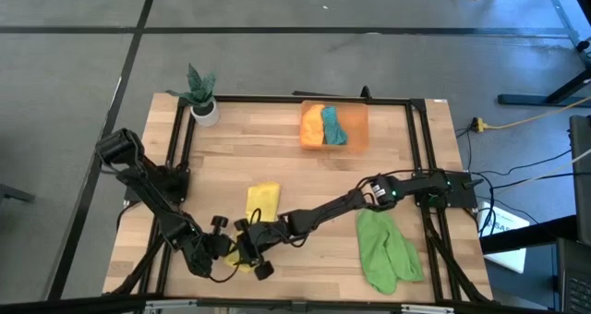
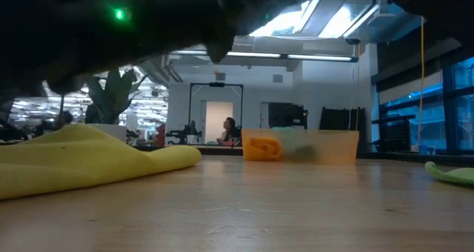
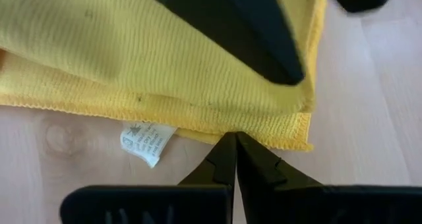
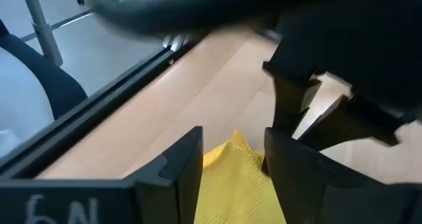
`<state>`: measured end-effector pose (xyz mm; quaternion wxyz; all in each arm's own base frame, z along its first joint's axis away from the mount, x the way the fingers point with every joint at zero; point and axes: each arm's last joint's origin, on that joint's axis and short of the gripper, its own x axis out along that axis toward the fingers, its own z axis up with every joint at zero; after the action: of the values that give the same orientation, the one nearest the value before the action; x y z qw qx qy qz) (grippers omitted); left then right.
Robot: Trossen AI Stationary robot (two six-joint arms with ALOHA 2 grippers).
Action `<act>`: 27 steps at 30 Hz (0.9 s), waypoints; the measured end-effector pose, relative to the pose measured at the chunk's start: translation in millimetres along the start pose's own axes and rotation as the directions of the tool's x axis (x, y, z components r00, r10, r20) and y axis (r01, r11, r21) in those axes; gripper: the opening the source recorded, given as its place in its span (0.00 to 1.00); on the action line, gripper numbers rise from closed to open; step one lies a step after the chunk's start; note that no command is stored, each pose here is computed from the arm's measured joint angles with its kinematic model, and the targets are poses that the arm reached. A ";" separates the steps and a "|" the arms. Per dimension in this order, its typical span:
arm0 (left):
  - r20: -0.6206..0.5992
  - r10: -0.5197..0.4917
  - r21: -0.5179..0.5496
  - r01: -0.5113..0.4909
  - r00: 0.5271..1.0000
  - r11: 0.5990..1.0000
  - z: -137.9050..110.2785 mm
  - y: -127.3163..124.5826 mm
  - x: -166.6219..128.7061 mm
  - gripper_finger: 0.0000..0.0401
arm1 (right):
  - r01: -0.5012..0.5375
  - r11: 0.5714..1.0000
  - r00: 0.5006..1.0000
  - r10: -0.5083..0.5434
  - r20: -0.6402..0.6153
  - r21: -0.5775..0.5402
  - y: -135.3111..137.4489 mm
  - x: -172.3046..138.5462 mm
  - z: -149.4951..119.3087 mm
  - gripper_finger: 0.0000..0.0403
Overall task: Roll microfiber towels into tight, uniform cylinder then place into a basket
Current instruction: Roll the yellow microfiber towel
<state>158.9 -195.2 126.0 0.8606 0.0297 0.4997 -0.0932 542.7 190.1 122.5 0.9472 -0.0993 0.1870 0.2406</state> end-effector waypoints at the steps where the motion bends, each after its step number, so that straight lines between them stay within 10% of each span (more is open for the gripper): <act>1: 0.002 -0.003 0.008 0.003 1.000 1.000 1.2 -0.8 -1.3 0.02 | -0.005 1.000 1.000 0.005 -0.024 -0.003 1.1 -3.1 3.2 0.40; 16: 0.013 0.003 0.047 -0.004 1.000 0.999 10.3 -2.7 -6.9 0.02 | -0.054 0.947 0.969 -0.028 -0.246 -0.317 58.4 -11.1 6.4 0.40; 27: 0.014 0.002 0.045 -0.003 1.000 0.999 10.7 -2.8 -7.1 0.02 | -0.018 0.938 0.953 -0.088 -0.289 -0.346 53.0 -0.3 -16.7 0.40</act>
<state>164.0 -198.6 137.6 0.8632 0.0494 0.4916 -0.1036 511.2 231.1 102.2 0.8799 -0.3023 0.2817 0.2345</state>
